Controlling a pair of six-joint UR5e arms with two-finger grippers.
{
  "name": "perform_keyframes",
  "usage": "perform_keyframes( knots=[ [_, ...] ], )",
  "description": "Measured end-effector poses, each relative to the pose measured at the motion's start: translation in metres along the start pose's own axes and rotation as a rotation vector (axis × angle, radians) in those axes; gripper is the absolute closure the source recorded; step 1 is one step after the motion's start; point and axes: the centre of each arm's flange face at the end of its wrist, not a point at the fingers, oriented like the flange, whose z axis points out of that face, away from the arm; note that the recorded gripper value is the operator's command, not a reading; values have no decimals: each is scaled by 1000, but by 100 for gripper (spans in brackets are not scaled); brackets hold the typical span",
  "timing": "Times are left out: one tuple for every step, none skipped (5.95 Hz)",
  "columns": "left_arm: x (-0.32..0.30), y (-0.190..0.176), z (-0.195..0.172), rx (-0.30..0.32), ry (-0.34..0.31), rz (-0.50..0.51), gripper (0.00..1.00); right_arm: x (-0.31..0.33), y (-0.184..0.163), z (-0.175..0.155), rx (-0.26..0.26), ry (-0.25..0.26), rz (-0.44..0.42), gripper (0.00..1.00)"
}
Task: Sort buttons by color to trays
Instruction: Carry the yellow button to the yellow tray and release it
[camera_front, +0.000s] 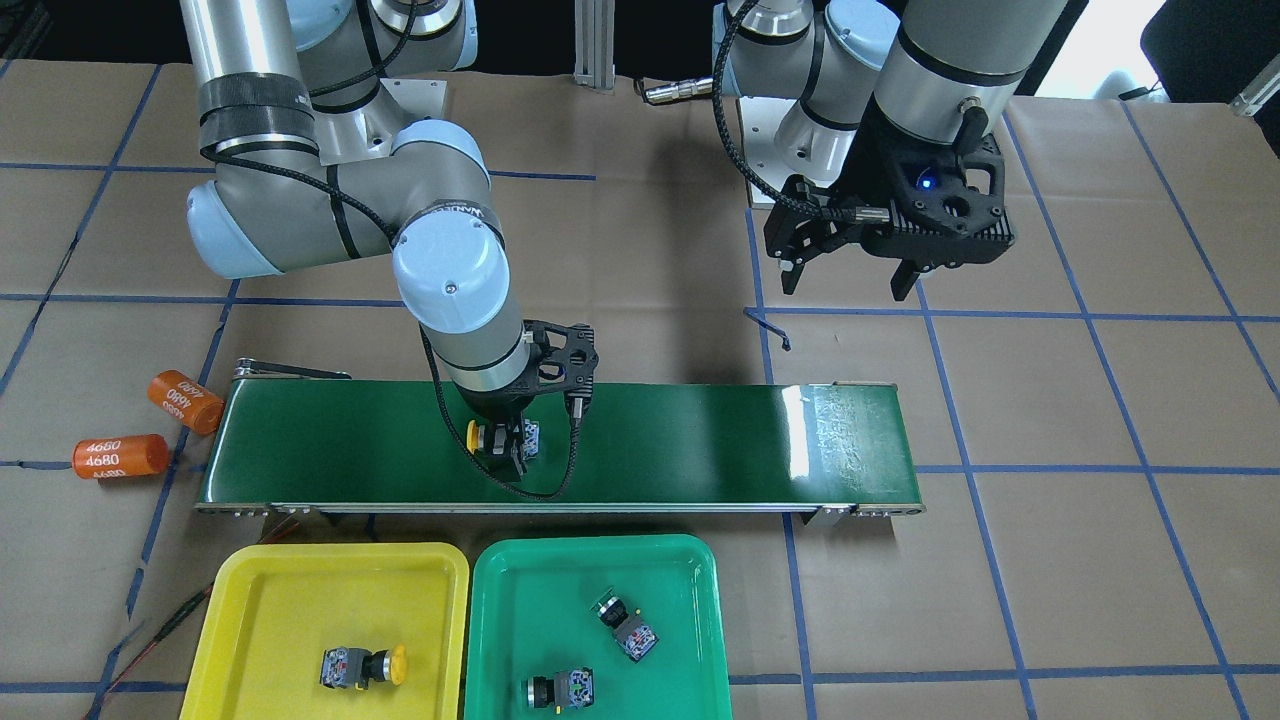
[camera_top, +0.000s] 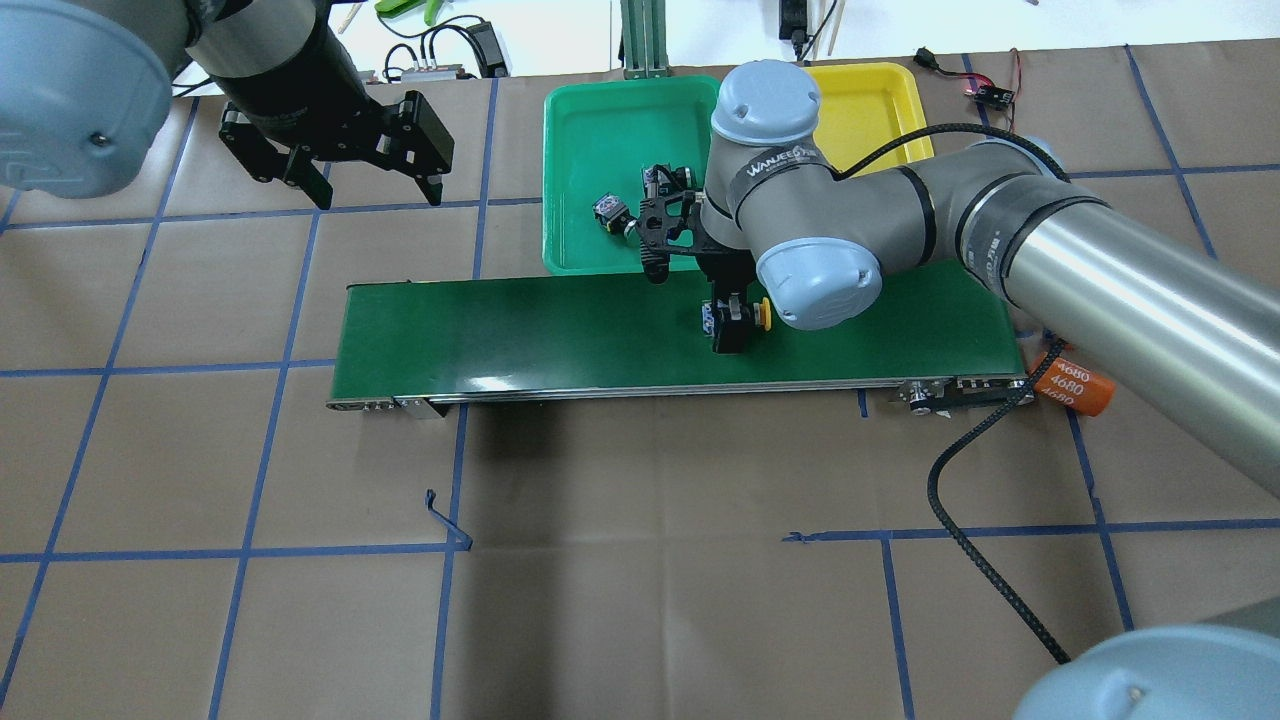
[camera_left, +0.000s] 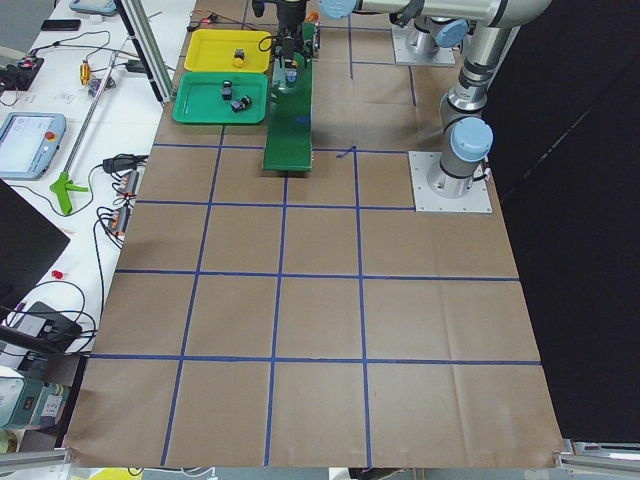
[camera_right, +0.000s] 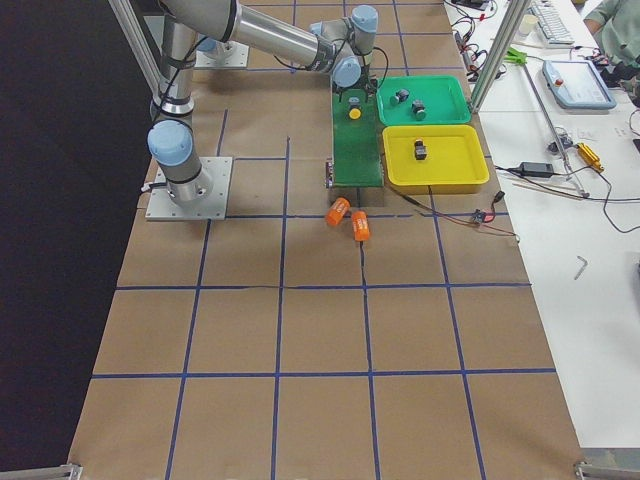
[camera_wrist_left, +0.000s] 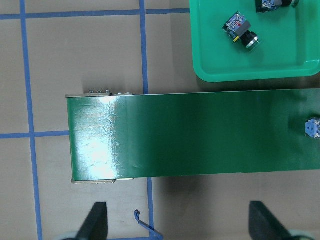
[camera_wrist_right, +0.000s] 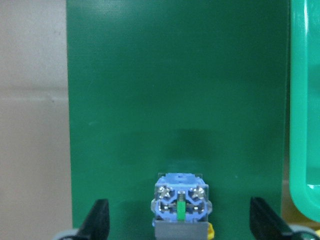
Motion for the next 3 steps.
perform_keyframes(
  knots=[
    [0,0,0,1,0,2,1,7,17,-1,-23,4,3,63],
    [0,0,-1,1,-1,6,1,12,33,-2,-56,7,-8,71],
    [0,1,-1,1,-1,8,1,17,49,-3,-80,4,-14,80]
  ],
)
